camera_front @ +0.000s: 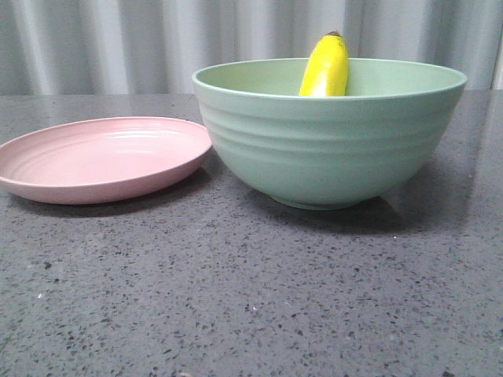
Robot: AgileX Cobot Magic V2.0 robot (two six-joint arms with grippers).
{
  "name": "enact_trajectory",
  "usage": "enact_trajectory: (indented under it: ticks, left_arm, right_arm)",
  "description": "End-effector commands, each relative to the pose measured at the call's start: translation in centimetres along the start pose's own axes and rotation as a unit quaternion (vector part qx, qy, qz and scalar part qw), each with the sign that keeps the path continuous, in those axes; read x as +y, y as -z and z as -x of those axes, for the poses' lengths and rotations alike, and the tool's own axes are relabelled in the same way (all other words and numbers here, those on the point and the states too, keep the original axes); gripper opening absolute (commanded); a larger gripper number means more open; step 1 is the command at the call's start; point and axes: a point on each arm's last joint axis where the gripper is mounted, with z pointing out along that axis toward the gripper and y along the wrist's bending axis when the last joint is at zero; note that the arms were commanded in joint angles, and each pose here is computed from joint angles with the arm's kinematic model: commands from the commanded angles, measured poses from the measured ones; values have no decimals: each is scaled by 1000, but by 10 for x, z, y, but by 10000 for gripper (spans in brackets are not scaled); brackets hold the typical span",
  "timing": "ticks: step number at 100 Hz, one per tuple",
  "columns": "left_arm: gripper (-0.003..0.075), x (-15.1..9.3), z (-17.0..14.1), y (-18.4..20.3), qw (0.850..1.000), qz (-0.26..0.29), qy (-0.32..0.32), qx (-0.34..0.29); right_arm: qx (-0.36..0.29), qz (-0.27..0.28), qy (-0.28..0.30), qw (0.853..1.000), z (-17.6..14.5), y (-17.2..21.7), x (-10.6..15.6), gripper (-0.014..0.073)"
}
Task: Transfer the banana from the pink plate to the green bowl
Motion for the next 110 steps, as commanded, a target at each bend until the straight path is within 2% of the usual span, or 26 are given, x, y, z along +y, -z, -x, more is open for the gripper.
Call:
enact_trajectory:
  ticks: [1, 14, 29, 47, 69, 79, 84, 110]
  left_arm:
    - [-20, 0, 3, 1, 999, 2, 3, -40]
    - [-20, 0, 3, 1, 999, 2, 3, -40]
    - [-20, 0, 3, 1, 999, 2, 3, -40]
    - [-20, 0, 3, 1, 999, 2, 3, -40]
    - [-20, 0, 3, 1, 999, 2, 3, -40]
    - [-20, 0, 3, 1, 999, 2, 3, -40]
    - [-20, 0, 3, 1, 999, 2, 3, -40]
    - [-20, 0, 3, 1, 999, 2, 3, -41]
  right_arm:
    - [-42, -19, 0, 999, 15, 1, -3, -65]
    - [-43, -28, -1, 999, 9, -1, -5, -65]
    - [-66, -92, 4, 994, -6, -4, -16, -65]
    - [-41, -152, 10, 987, -32, -4, -24, -65]
    - [-74, -202, 22, 976, -59, 4, -28, -65]
    - [-70, -219, 0, 973, -79, 7, -29, -65]
    - [-34, -222, -4, 974, -86, 8, -29, -65]
    - [46, -228, -13, 972, -103, 12, -28, -65]
